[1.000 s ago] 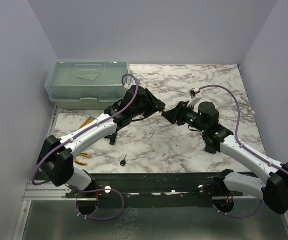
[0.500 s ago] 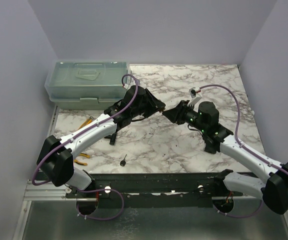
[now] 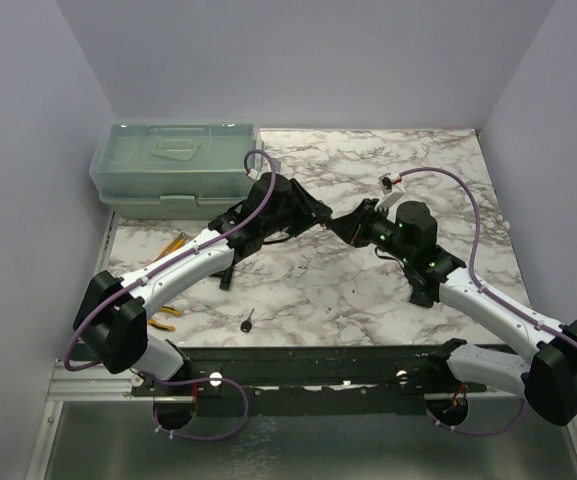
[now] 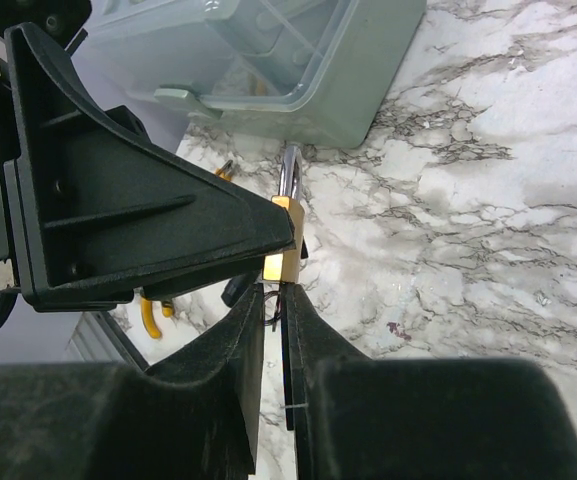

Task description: Unlock with the key

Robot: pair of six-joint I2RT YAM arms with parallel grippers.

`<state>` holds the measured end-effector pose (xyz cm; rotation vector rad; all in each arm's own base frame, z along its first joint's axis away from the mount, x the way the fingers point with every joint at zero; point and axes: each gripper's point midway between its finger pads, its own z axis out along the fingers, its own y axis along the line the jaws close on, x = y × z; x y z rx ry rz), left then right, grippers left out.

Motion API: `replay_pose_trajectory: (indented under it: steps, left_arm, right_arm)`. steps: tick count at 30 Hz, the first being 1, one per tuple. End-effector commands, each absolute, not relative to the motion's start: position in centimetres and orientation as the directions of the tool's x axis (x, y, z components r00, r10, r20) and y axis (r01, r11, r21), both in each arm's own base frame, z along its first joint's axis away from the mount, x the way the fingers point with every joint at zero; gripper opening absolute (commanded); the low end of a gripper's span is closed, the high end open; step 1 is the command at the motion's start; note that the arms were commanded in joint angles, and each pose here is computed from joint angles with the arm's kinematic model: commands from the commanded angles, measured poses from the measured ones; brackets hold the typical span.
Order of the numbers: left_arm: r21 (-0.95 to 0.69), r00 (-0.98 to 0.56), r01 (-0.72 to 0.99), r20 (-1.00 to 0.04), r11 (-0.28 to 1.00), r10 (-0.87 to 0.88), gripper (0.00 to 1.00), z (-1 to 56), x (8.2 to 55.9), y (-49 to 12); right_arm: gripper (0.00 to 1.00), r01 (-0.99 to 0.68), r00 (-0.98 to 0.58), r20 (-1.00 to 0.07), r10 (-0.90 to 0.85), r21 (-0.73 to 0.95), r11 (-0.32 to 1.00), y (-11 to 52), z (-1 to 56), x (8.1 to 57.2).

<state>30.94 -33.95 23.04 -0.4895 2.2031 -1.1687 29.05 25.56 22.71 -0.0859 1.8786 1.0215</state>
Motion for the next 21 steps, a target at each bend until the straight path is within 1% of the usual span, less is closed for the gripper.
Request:
replay_pose_trajectory:
  steps: [1,8,12,18,21]
  left_arm:
    - [-0.871,-0.753,0.005,-0.327,0.491,-0.572,0.00,25.4,30.5,-34.2]
    - [-0.871,-0.745,0.007,-0.333,0.491,-0.578,0.00,25.4,30.7,-34.1]
    - [-0.870,-0.744,0.006,-0.334,0.493,-0.580,0.00,25.3,30.8,-34.2]
    - [-0.872,-0.742,0.013,-0.336,0.489,-0.580,0.00,25.6,30.9,-34.3]
    - [-0.873,-0.739,0.014,-0.337,0.488,-0.583,0.00,25.7,31.0,-34.3]
  right_arm:
    - [0.17,-0.465,-0.502,-0.781,0.373,0.607,0.645,25.8,24.1,29.8]
    - [0.22,-0.452,-0.521,-0.772,0.365,0.612,0.649,25.8,23.6,29.6]
    - [0.23,-0.444,-0.529,-0.768,0.362,0.614,0.653,25.7,23.4,29.5]
    - [0.19,-0.432,-0.547,-0.756,0.360,0.623,0.652,25.8,22.9,29.4]
    - [0.16,-0.432,-0.551,-0.753,0.359,0.626,0.650,25.9,22.8,29.4]
